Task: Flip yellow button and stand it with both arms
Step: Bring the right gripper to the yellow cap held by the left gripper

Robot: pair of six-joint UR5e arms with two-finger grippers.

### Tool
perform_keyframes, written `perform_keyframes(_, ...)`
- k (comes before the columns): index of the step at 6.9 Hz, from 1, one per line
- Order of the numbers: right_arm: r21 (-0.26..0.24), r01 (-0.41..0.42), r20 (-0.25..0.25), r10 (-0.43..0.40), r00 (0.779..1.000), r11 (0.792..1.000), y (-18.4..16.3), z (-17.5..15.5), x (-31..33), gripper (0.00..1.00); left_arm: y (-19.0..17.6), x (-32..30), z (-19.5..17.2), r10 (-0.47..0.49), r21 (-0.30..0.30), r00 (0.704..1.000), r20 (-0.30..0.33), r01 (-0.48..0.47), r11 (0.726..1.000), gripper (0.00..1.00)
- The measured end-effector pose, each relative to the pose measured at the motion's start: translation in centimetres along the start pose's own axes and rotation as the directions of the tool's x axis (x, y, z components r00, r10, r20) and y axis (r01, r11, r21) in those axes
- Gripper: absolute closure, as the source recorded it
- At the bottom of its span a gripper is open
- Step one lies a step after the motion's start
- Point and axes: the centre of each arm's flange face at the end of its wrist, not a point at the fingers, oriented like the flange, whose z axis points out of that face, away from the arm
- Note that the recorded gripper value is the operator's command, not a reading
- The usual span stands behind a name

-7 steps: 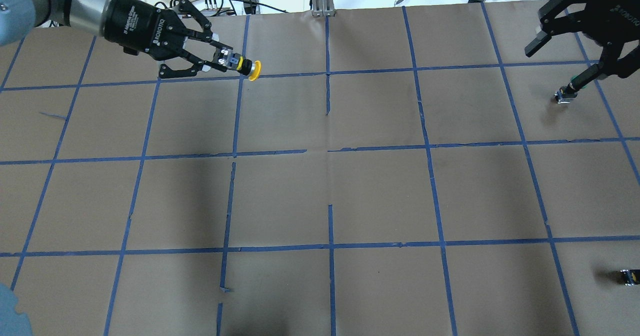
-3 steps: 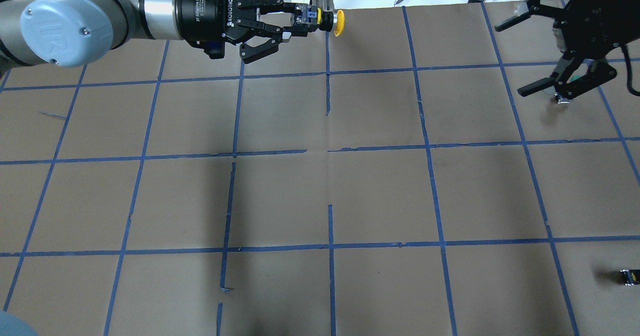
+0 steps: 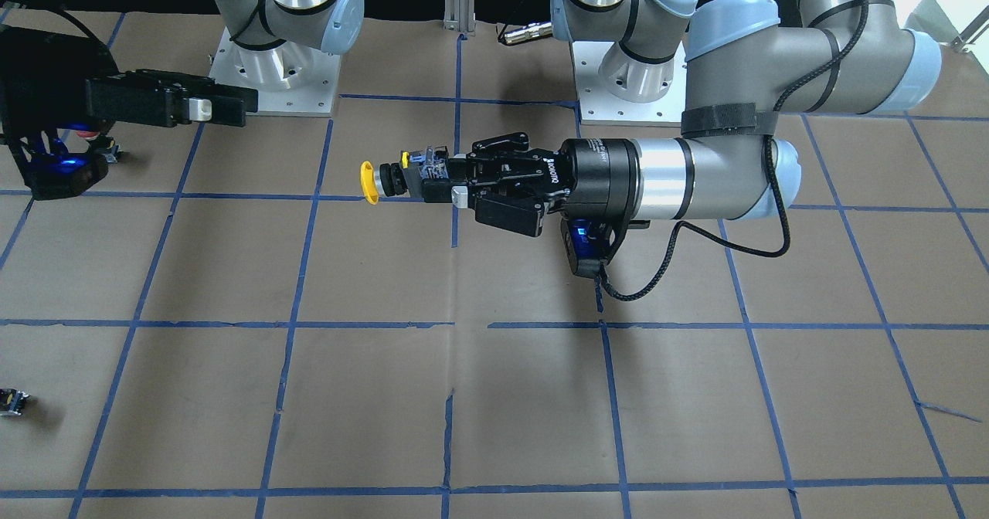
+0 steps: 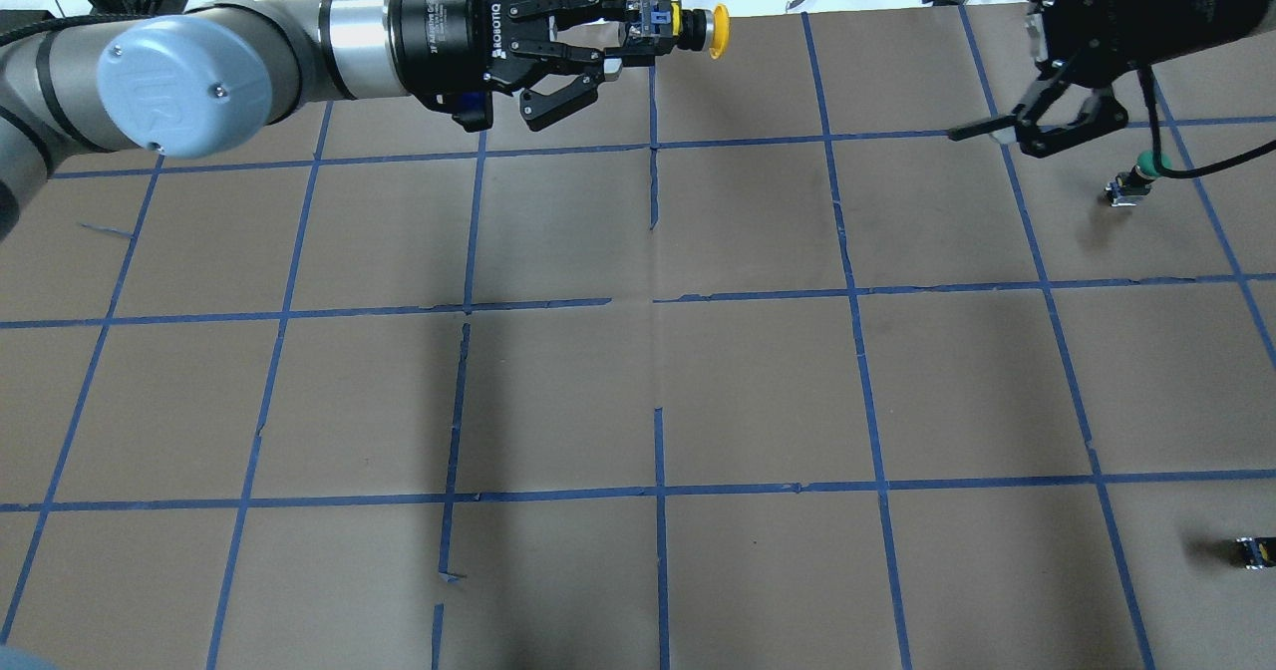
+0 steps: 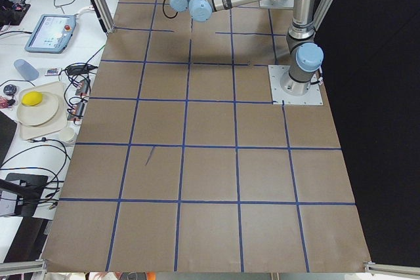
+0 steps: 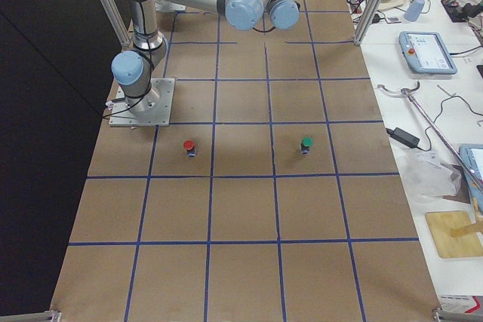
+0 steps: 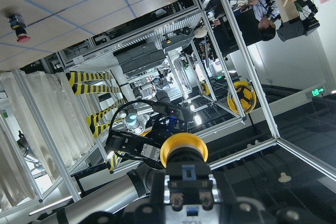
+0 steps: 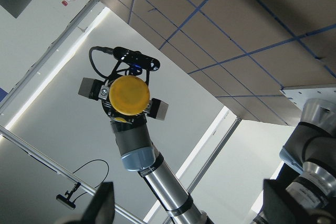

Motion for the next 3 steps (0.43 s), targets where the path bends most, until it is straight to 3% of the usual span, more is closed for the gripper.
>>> perform_keyframes(1, -0.015, -0.008, 0.032, 0.008, 0.999, 1.000, -0.4, 1.8, -0.7, 0.00, -0.1, -0.9, 0.4, -0.020, -0.021, 1.000, -0.021, 0.019, 1.000, 1.00)
perform_keyframes(3, -0.059, -0.032, 0.044, 0.034, 0.998, 0.998, -2.3, 5.5, -1.2, 0.01, 0.4, -2.0, 0.9, -0.051, -0.037, 0.998, -0.032, 0.049, 0.998, 1.00)
